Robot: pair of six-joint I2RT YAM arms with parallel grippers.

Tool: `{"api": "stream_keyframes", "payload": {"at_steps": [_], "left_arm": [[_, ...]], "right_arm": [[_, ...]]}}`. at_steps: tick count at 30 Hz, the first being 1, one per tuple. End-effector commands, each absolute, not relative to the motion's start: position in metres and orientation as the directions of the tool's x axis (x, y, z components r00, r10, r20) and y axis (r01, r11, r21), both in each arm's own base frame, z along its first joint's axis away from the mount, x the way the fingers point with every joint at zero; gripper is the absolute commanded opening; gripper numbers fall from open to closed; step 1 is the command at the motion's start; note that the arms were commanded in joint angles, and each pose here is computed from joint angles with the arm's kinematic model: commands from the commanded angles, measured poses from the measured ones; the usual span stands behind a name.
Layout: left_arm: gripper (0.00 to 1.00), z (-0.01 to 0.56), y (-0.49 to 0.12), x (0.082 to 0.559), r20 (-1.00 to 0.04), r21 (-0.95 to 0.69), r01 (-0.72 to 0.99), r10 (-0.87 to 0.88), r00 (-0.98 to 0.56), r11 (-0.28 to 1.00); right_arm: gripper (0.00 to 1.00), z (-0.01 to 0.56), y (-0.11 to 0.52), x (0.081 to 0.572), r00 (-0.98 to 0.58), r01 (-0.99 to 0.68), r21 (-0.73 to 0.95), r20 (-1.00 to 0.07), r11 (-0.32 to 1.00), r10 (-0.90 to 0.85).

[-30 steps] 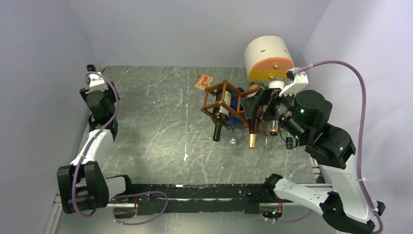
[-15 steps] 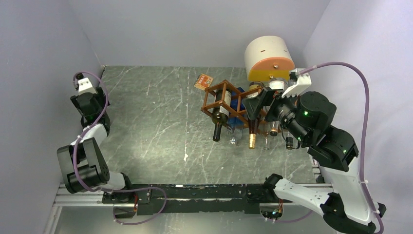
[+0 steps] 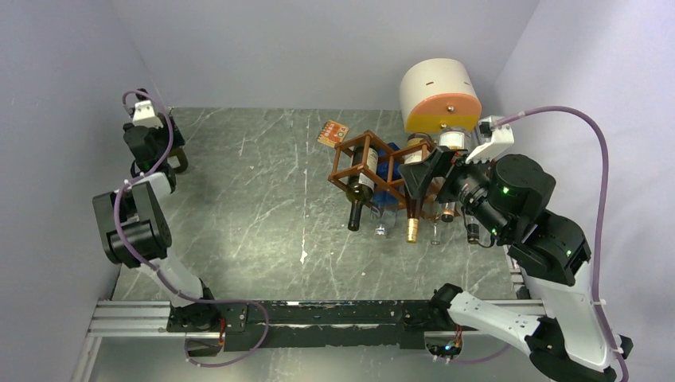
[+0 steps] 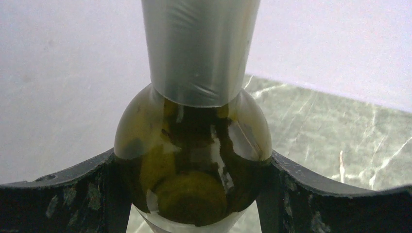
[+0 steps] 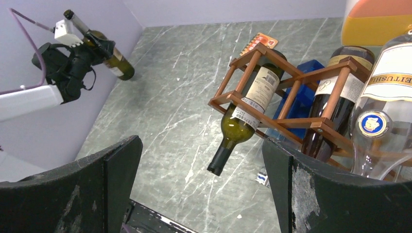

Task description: Take the wine bottle off the wine rack

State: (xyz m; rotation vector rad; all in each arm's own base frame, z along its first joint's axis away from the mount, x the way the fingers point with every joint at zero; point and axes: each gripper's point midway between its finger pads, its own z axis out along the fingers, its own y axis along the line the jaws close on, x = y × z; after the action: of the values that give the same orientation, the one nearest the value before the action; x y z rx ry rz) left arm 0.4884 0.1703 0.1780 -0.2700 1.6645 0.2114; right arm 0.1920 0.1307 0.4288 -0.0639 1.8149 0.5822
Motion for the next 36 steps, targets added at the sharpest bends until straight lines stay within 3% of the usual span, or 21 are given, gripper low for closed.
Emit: {"api": "stream_keyframes", "payload": {"at_steps": [1, 13, 28, 30, 33, 36], "left_arm": [[0.07, 0.257, 0.158, 0.53, -0.977, -0.003, -0.156, 0.03, 0.212, 0.988], [0.07, 0.249, 0.162, 0.634, -0.988, 0.018, -0.07, 0.029, 0.152, 0.997], [0.09, 0.195, 0.15, 0.648, -0.998, -0.061, -0.045, -0.06, 0.029, 0.997], [0.16, 0.193, 0.151, 0.647, -0.998, -0.059, -0.046, -0.058, 0.023, 0.997], [0.46, 0.193, 0.15, 0.643, -0.998, -0.059, -0.049, -0.057, 0.032, 0.997], [0.65, 0.197, 0.15, 0.639, -0.998, -0.048, -0.056, -0.046, 0.044, 0.997]], "right_arm": [[1.0, 0.423, 0.127, 0.189, -0.342, -0.309, 0.379, -0.9, 0.872, 0.27], [1.0, 0.405, 0.125, 0.196, -0.351, -0.27, 0.356, -0.902, 0.895, 0.253], [1.0, 0.409, 0.125, 0.197, -0.332, -0.282, 0.351, -0.909, 0.893, 0.252], [1.0, 0.408, 0.127, 0.198, -0.334, -0.282, 0.352, -0.908, 0.892, 0.253], [1.0, 0.406, 0.13, 0.2, -0.339, -0.29, 0.354, -0.907, 0.889, 0.25], [1.0, 0.405, 0.133, 0.2, -0.347, -0.293, 0.35, -0.906, 0.89, 0.242]]}}
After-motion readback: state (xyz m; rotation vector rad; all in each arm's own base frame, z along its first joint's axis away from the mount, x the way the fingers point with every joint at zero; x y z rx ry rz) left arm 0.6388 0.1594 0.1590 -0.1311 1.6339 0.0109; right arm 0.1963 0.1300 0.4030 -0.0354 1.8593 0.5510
